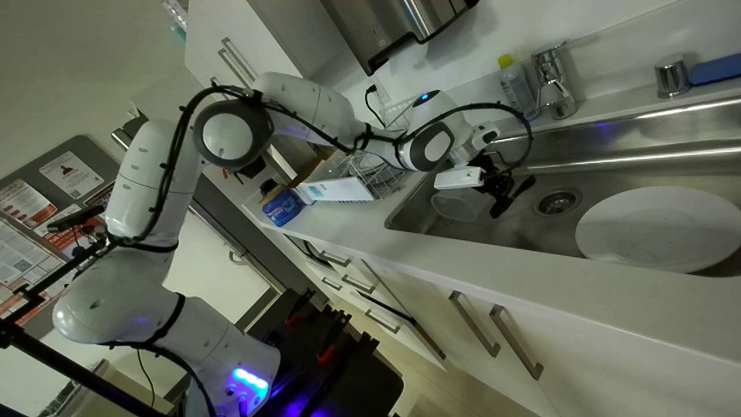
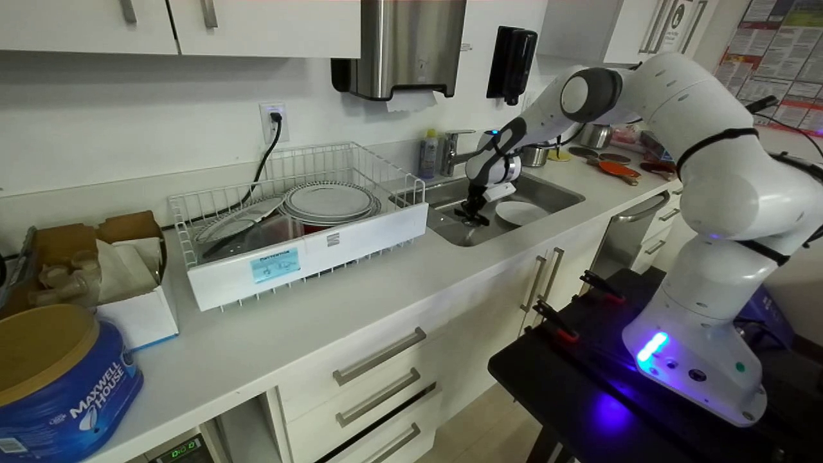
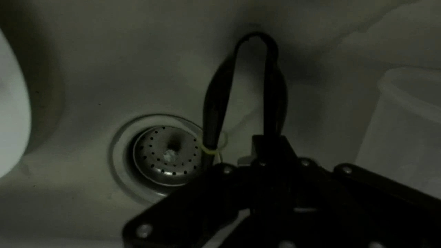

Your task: Take the tongs in the dish rack and put them in the sink

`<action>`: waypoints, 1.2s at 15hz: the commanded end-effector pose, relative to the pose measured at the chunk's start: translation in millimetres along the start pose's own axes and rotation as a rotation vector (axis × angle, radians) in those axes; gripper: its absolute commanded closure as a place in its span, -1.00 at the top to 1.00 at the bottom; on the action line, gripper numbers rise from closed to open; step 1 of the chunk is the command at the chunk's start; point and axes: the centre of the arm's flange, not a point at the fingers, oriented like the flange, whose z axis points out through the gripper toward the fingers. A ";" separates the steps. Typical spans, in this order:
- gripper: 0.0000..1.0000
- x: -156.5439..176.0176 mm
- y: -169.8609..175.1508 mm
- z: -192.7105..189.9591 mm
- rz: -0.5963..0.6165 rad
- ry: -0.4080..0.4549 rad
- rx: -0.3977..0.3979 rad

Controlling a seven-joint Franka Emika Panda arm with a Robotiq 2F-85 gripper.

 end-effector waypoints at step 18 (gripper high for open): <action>0.76 20.5 -28.4 -33.2 -0.128 0.001 0.002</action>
